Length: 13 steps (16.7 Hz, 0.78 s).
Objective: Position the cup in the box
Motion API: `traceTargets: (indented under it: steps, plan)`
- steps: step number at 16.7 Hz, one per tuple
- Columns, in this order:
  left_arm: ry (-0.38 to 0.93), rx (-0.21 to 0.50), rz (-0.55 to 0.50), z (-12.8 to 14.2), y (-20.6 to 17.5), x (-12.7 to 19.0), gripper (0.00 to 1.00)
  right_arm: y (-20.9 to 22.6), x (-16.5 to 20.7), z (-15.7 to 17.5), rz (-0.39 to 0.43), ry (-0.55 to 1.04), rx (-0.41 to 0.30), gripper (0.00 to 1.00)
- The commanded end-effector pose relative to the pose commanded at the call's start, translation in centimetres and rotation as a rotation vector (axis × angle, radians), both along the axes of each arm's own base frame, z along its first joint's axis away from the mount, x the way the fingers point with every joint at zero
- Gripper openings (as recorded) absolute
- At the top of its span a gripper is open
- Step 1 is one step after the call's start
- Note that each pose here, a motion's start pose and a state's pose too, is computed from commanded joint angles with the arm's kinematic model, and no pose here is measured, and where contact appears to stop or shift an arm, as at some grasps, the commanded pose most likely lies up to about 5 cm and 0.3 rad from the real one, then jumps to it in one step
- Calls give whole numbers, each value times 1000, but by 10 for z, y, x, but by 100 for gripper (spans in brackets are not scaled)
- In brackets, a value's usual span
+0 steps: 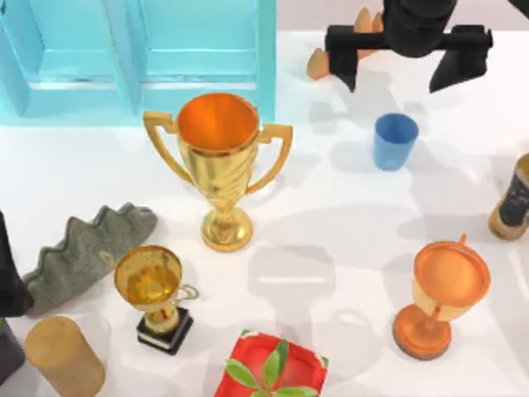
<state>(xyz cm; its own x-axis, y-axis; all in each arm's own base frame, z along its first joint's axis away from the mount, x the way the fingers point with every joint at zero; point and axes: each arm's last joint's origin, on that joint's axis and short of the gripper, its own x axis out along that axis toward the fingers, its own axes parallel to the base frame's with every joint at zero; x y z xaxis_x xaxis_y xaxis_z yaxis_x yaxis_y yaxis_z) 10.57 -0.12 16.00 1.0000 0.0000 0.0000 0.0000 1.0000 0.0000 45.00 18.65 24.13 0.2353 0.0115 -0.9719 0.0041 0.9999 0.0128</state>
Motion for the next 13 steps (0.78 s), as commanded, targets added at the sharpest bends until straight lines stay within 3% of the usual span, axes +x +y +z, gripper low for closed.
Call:
traceTargets:
  steps: [8,13]
  plan:
    - [0,0,0,0,0,0,100,4,2,-11,-9,38,-12,100]
    - [0,0,0,0,0,0,100,7,15,-59,-6,32,-10,100]
